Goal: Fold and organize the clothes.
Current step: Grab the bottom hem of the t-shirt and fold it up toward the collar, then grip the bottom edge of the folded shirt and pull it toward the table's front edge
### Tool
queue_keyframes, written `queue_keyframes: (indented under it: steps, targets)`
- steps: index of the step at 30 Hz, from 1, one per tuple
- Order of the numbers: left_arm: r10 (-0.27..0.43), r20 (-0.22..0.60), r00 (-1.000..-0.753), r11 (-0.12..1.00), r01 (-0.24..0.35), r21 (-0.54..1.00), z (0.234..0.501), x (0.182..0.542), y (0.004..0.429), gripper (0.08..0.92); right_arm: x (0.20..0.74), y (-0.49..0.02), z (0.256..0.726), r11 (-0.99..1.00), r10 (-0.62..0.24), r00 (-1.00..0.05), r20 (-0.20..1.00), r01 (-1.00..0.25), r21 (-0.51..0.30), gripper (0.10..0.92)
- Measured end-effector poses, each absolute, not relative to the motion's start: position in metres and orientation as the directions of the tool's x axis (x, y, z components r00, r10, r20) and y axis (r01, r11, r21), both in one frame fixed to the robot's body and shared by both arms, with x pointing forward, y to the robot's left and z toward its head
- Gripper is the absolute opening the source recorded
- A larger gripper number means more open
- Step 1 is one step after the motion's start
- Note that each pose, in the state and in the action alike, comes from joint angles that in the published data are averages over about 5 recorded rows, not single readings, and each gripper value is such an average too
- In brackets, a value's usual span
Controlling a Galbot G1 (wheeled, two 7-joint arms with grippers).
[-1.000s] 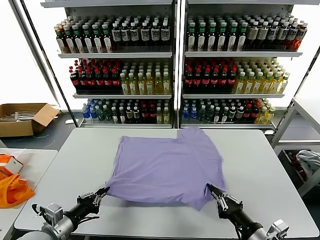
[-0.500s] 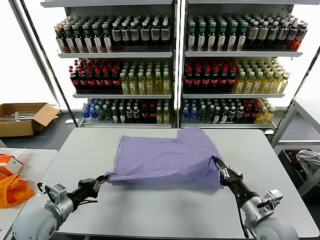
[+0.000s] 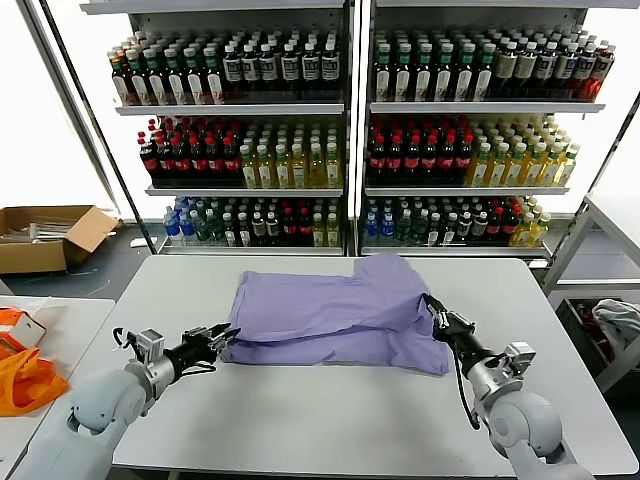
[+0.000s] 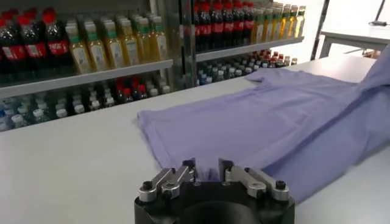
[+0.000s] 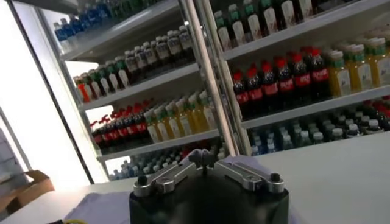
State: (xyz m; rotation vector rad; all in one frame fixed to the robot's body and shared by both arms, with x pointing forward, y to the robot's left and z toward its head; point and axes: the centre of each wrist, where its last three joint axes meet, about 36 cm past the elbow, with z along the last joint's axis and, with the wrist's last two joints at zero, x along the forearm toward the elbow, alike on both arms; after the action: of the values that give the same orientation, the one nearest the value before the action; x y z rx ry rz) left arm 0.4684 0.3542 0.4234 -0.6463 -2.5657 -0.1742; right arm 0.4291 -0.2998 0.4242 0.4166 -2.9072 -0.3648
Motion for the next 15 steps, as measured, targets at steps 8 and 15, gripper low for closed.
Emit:
queue_keyframes:
  steps: [8,15]
  targets:
    - [0.387,0.482,-0.787,0.892,0.452,0.023,0.424,0.467,0.364,0.687,0.417,-0.308,0.436,0.97,-0.221,-0.957,0.187,-0.196,0.142,0.458]
    - [0.379,0.484,-0.789,0.899,0.439,0.011,0.415,0.447,0.36,0.817,0.393,-0.311,0.437,0.988,-0.156,-0.954,0.258,-0.149,0.045,0.657]
